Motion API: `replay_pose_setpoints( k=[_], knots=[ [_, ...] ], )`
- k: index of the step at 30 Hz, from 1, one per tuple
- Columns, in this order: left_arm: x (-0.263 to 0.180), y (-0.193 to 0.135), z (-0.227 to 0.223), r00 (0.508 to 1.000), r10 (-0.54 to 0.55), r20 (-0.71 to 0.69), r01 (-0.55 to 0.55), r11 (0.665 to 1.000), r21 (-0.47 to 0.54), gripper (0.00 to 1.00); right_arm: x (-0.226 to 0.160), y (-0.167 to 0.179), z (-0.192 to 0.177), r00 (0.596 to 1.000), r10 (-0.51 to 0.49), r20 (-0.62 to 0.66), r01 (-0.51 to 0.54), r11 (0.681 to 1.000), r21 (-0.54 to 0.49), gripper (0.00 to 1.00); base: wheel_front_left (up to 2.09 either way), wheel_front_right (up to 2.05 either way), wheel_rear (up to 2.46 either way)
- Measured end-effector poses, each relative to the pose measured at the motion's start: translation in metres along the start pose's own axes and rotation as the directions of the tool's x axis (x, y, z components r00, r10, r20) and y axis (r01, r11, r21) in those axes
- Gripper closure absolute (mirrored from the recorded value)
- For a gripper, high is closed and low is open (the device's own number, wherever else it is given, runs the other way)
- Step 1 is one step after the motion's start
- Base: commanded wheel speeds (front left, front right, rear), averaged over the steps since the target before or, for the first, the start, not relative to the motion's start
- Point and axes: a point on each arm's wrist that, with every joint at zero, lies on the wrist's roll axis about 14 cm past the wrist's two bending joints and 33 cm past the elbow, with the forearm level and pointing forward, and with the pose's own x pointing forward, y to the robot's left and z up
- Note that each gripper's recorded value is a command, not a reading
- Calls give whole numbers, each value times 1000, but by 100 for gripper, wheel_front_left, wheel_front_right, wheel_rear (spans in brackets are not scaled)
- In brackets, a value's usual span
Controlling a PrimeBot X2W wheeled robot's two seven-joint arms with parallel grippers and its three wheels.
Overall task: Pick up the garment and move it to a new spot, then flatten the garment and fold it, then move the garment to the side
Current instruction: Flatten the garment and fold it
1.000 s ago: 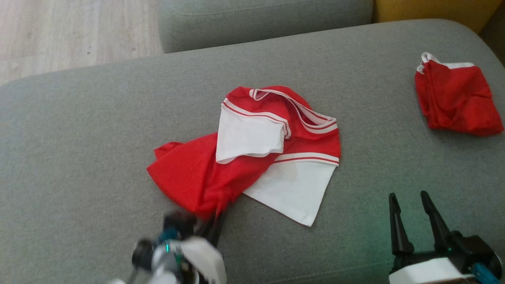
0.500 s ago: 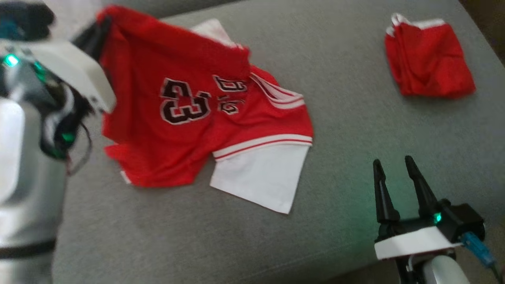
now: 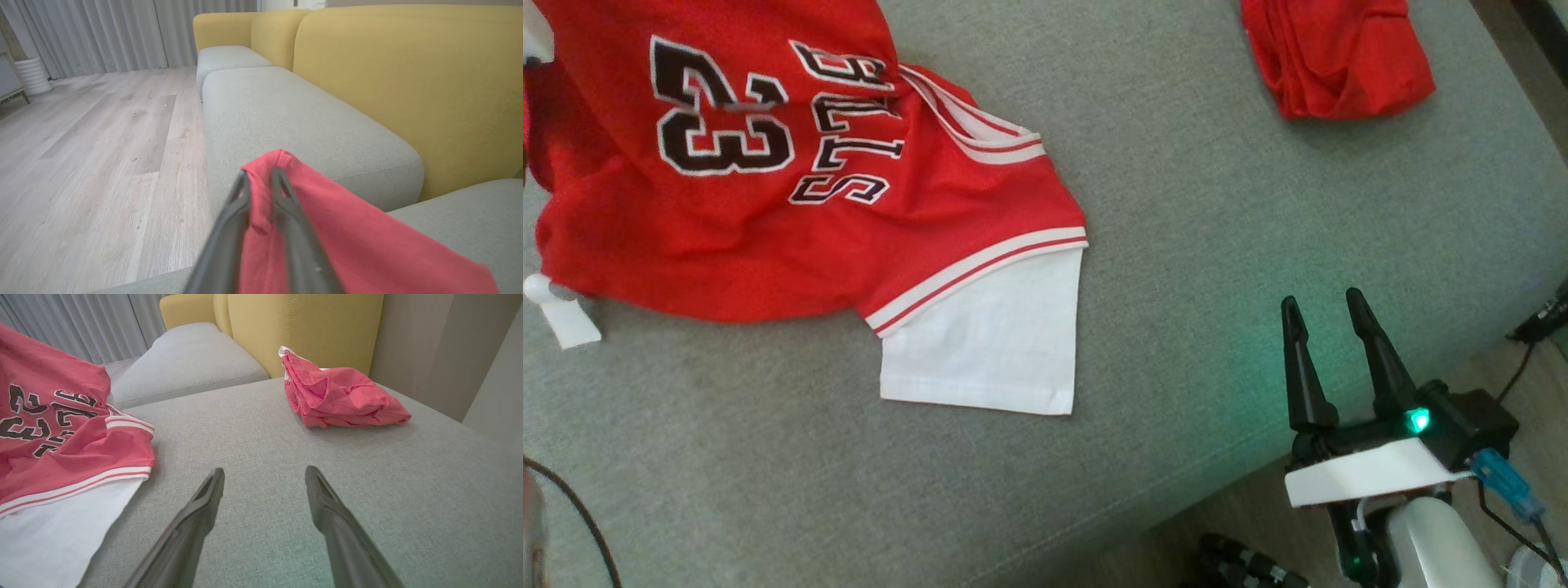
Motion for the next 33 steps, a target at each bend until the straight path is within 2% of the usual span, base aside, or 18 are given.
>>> replay_pose_setpoints(
  k=[4, 10, 14, 18, 21, 23, 26, 33],
  knots=[
    [0, 4, -18, 1000, 21, -22, -21, 1000, -14, 0, 1, 0, -3, 1000, -1, -9, 1, 1000, 6, 0, 0, 0, 0],
    [-20, 9, -20, 998, -9, -57, 9, 1000, -10, 0, 5, 11, 4, 999, 39, 20, -39, 999, 13, 0, 0, 0, 0],
    [-51, 11, -52, 979, -18, -204, 11, 999, -37, 0, 6, 21, 10, 996, 74, 43, -75, 997, 16, 0, 0, 0, 0],
    [-94, 36, -99, 923, 25, -384, -32, 999, -12, 0, 8, 34, 15, 991, 118, 62, -119, 993, 18, 0, 0, 0, 0],
    [-113, 60, -109, 896, 79, -437, -87, 996, 2, 0, 10, 40, 17, 988, 135, 70, -136, 990, 20, 0, 0, 0, 0],
    [-119, 65, -110, 879, 78, -470, -93, 996, -8, 0, 10, 41, 17, 987, 142, 71, -143, 990, 12, 0, 0, 0, 0],
    [-128, 60, -118, 841, 35, -540, -53, 998, -18, 0, 6, 38, 13, 989, 133, 58, -134, 991, 14, 0, 0, 0, 0],
    [-168, 35, -161, 684, -81, -725, 40, 996, -74, 0, 3, 37, 3, 991, 128, 29, -128, 992, 18, 0, 0, 0, 0]
  ],
)
